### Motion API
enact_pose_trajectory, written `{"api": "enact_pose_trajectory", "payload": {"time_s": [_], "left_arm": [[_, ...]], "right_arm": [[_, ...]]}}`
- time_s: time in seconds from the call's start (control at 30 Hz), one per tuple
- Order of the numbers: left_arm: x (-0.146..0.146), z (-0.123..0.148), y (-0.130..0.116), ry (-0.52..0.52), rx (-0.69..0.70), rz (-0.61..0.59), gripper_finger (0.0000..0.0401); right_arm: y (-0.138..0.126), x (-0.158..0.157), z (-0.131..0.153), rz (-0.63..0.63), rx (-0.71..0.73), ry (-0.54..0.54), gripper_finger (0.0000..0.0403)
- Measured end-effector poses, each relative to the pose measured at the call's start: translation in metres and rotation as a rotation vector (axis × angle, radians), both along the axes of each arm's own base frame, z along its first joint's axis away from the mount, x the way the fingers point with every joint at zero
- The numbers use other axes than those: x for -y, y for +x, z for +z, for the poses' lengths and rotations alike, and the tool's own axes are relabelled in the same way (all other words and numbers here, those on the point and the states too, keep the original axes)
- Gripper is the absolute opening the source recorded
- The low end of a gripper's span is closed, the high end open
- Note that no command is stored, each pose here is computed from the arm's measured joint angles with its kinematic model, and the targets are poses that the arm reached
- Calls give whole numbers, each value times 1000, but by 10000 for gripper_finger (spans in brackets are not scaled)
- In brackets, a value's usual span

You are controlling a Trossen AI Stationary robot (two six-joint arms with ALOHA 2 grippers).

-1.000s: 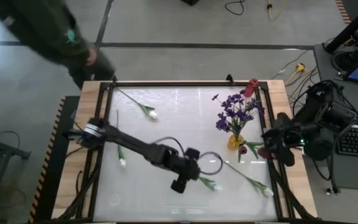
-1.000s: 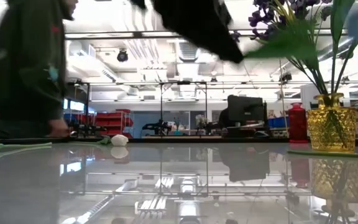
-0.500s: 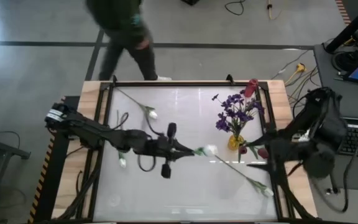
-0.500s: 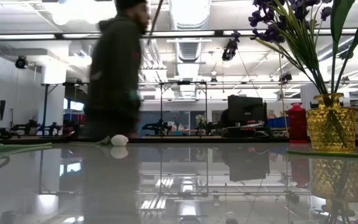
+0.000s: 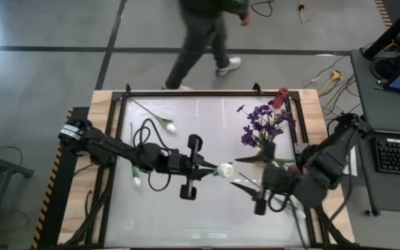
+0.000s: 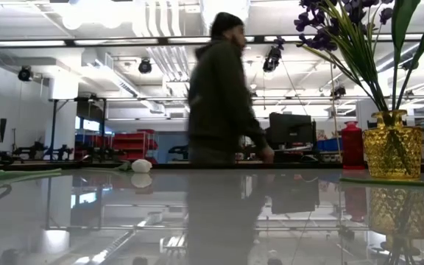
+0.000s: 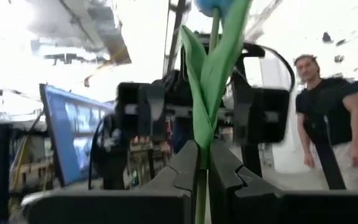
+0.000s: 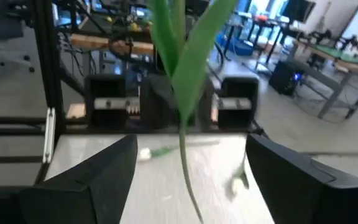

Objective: Sort flowers into vase by color
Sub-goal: Put the lower middle white flower into the red vase

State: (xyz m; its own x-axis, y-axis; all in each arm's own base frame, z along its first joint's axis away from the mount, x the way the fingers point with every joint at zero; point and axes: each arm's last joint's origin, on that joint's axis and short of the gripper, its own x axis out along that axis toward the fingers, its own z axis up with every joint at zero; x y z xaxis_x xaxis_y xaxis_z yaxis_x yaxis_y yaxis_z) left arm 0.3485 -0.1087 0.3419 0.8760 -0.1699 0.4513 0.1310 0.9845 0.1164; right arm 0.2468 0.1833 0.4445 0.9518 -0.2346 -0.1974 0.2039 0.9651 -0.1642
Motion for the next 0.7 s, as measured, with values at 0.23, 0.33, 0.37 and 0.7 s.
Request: {"api": "enact_pose_trajectory", "payload": {"time_s": [0.23, 0.33, 0.37, 0.7], "left_arm": [[6, 4, 16, 11, 15, -25, 0], [5, 6, 13, 11, 38, -37, 0], [5, 5, 11, 10, 43, -38, 0], [3, -1, 3, -7, 71, -47, 0]], "right_arm": [[37, -3, 9, 14, 6, -18, 232], [41, -7, 16, 17, 22, -19, 197], [41, -7, 19, 18, 25, -22, 185], [48, -12, 27, 16, 32, -19, 57]]}}
